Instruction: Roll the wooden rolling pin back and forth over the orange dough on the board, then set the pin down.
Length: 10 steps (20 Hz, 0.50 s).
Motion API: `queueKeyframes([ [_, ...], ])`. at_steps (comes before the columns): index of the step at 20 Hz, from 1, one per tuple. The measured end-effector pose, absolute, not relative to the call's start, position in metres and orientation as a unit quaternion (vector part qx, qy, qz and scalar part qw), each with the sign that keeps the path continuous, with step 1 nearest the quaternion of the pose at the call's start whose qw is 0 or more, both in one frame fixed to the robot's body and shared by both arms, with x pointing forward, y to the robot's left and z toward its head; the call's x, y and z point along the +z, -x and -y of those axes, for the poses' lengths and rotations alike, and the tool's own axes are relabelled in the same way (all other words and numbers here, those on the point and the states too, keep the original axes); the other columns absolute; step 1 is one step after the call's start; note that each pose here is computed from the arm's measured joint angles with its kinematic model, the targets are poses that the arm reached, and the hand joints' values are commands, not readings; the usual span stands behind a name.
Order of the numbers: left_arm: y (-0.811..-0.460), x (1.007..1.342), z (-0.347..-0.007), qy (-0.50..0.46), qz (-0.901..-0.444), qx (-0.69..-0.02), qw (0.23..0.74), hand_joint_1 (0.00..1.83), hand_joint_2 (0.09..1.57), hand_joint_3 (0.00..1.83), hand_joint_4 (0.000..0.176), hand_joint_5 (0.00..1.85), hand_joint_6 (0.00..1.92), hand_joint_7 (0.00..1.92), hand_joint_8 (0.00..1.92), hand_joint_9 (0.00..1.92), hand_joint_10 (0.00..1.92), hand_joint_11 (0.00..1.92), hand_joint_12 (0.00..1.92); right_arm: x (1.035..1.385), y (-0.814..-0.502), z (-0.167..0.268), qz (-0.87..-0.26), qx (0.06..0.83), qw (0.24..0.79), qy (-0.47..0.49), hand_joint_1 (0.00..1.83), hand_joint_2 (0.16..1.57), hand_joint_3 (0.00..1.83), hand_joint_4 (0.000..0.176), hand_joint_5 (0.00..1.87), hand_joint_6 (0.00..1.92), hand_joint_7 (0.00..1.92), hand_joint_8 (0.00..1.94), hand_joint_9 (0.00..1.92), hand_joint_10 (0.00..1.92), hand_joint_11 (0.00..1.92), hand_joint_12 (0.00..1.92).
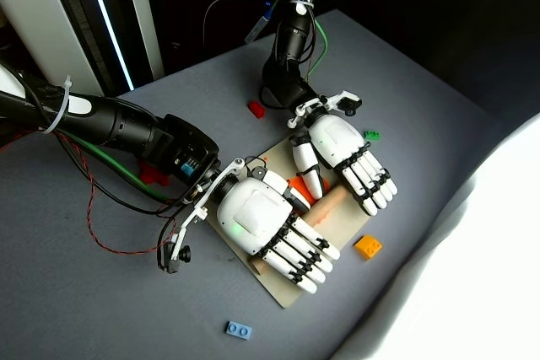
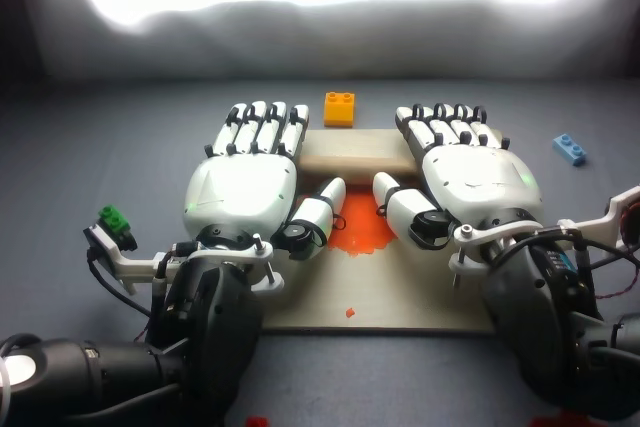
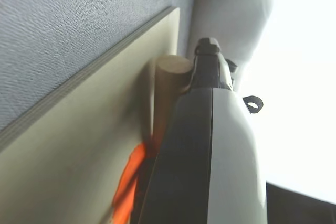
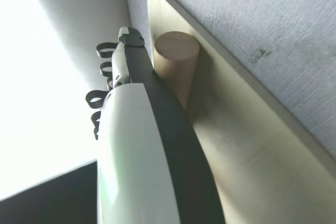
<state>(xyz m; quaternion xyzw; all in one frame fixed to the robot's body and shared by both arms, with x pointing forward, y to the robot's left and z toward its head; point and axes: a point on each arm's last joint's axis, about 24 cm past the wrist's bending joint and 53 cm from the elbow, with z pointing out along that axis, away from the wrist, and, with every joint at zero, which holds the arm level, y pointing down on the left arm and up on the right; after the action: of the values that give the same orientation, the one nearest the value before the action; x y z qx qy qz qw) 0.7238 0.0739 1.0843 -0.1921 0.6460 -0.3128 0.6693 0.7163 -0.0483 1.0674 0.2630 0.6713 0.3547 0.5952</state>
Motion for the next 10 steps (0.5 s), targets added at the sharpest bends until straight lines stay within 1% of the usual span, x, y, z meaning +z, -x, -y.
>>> queueKeyframes([
  [3,-0.7254,1.0849,-0.0732,0.192,-0.645,-0.313,0.671,0.00,1.51,0.00,0.000,0.04,0.00,0.02,0.00,0.00,0.00,0.00,0.00,1.0672,-0.7175,0.0493,-0.672,0.354,0.595,-0.264,0.00,1.57,0.07,0.000,0.04,0.00,0.03,0.00,0.00,0.00,0.00,0.00],
  [10,-0.7299,1.0859,-0.0730,0.193,-0.645,-0.312,0.671,0.00,1.51,0.00,0.000,0.04,0.00,0.01,0.00,0.00,0.00,0.00,0.00,1.0671,-0.7254,0.0532,-0.672,0.352,0.596,-0.263,0.00,1.57,0.07,0.000,0.06,0.01,0.05,0.01,0.00,0.00,0.00,0.00],
])
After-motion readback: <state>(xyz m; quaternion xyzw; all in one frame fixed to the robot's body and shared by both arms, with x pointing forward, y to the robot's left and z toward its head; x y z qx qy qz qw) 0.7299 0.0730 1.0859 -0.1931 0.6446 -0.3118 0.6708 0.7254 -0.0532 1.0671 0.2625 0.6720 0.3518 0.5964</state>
